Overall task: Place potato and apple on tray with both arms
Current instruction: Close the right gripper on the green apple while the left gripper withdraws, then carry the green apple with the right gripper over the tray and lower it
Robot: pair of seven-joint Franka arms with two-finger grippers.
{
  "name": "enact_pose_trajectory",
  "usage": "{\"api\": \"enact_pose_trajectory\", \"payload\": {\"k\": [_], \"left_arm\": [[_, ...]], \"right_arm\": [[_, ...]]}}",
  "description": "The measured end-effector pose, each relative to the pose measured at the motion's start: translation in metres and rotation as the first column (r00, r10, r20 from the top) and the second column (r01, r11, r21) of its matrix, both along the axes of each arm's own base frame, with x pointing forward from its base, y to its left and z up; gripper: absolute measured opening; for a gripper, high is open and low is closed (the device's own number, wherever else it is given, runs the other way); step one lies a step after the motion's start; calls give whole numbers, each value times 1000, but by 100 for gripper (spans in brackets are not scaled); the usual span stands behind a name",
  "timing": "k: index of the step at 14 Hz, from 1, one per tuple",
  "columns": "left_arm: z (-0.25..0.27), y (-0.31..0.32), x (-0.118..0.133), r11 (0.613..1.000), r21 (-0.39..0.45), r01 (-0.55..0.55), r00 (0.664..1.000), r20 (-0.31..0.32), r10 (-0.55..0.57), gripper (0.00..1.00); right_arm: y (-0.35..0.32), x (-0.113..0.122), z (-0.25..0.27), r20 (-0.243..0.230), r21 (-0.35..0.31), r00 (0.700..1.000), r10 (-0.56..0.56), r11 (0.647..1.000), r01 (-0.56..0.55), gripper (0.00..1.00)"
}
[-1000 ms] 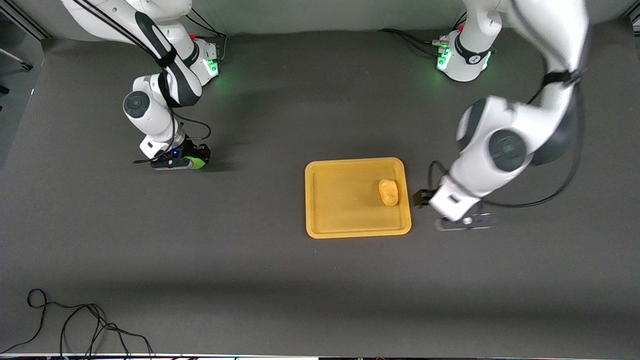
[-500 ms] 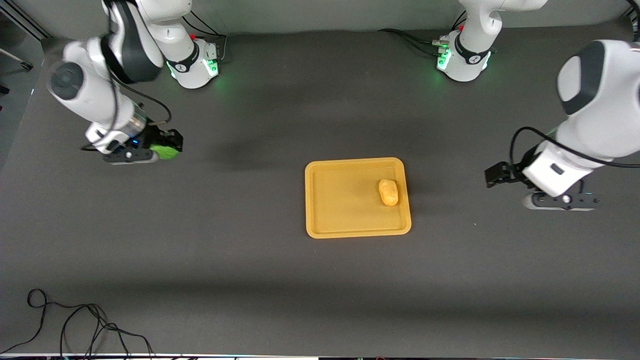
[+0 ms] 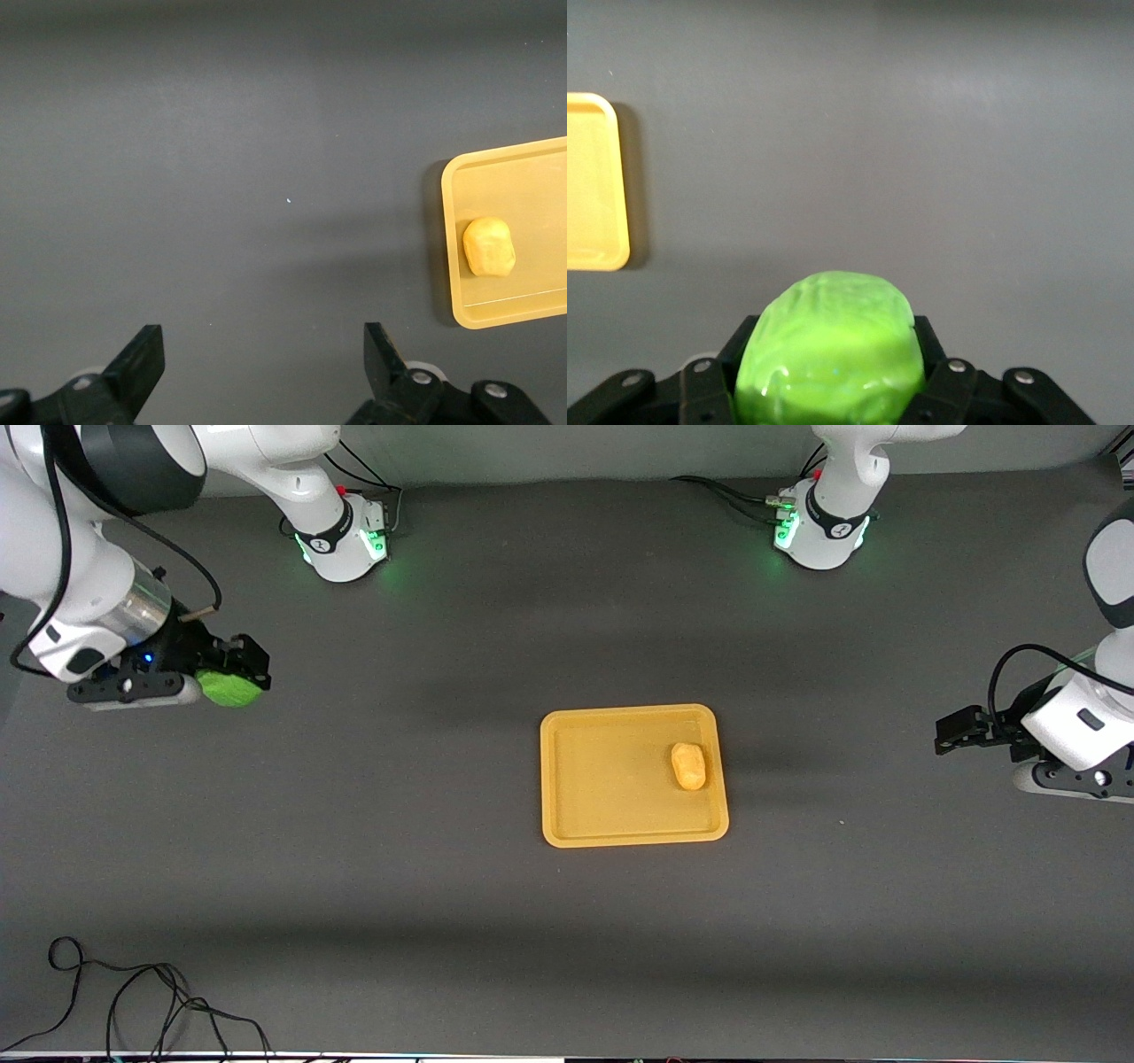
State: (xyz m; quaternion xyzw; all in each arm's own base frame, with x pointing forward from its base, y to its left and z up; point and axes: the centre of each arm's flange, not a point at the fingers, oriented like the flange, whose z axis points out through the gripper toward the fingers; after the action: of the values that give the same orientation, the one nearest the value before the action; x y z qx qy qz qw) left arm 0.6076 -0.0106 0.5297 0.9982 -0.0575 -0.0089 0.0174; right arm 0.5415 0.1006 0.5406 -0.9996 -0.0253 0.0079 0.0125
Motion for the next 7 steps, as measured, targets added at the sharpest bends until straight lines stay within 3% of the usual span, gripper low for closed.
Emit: {"api": "enact_pose_trajectory", "payload": {"k": [4,7], "left_arm": [[13,19,-8,1000,17,-4,1000,-2,4,100],[29,42,-14,998,62,-18,999,41,15,100]], "right_arm": [[113,65,-34,4,7,1000,-10,1000,10,72],[235,63,-69,-8,7,997,-78,997,78,72]]}}
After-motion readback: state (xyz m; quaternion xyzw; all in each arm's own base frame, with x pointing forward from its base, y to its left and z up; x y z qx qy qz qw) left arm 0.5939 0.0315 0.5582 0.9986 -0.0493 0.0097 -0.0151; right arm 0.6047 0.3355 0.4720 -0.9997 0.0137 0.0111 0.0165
